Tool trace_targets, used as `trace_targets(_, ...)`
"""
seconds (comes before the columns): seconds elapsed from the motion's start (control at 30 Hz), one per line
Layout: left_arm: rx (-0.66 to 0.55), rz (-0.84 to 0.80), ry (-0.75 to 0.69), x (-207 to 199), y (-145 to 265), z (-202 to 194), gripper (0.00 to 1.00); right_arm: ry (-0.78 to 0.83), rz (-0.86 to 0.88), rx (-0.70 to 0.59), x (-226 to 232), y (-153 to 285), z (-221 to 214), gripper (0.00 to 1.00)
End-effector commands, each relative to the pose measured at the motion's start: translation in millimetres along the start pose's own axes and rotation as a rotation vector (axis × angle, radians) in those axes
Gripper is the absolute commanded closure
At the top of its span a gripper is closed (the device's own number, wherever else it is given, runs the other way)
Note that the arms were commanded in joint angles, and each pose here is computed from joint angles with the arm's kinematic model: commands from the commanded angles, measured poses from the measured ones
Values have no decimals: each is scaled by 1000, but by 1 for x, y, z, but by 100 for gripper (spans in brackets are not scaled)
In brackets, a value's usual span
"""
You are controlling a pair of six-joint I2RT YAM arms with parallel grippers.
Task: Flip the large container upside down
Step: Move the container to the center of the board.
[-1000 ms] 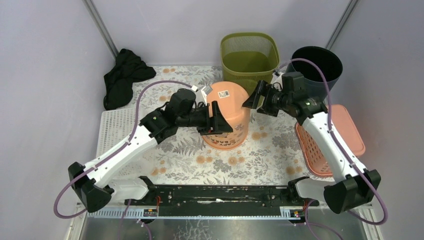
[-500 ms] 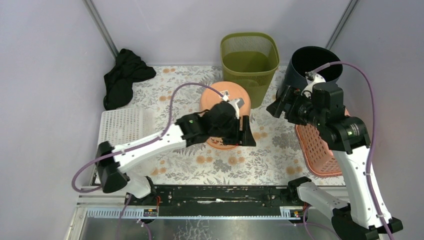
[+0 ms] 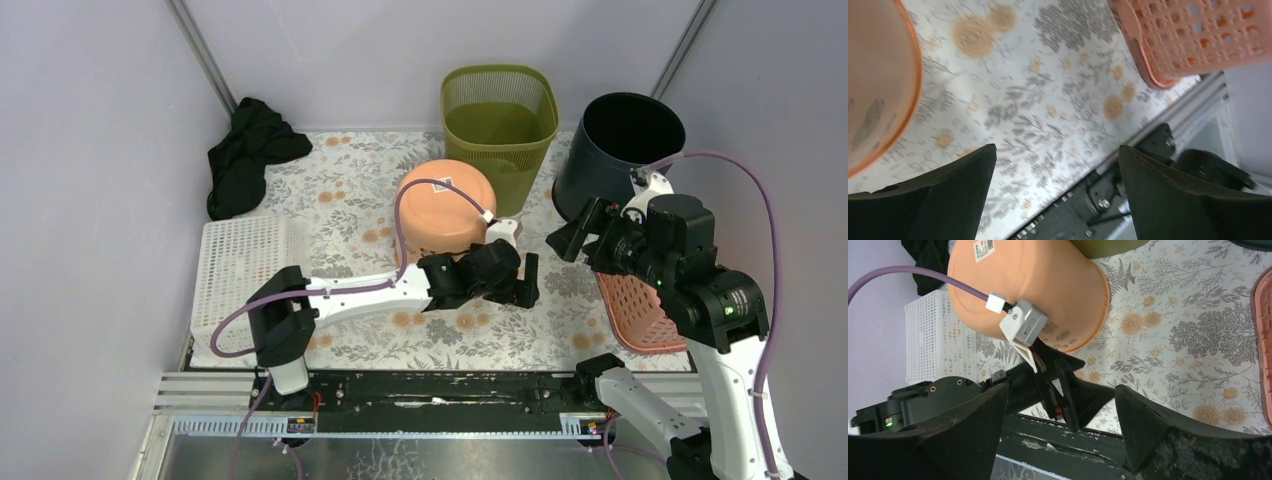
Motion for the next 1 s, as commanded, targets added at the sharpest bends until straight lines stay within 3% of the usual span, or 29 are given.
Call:
trace_targets(0.0,-307,62,-113,17,-1,40,0,-9,37,27,3,-1,-8,15)
trace_targets(0.23,-427,222,-192,50,-8,48,0,-20,49,45,2,-5,-14,15)
trace_targets(0.5,-377,207,-72,108,-3,66,0,-28,52,67,-1,-11,-21,15)
trace_targets(0.73,-344,201,-58,146,12,89,0,-38,63,89,-1,-17,-26,15)
trace_targets(0.97,-285,88,-11,122,42,91,1,-36,70,97,-1,-18,-28,15)
Point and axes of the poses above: each gripper's point midway between its finger pads, its own y axis back along the fingers, its own x axis along the line the jaws close on, z = x × y, the point moved 4 cm from there along y, back along the fingers, and after that the axes turned 1 degree about -y, right-handed, at the moved point
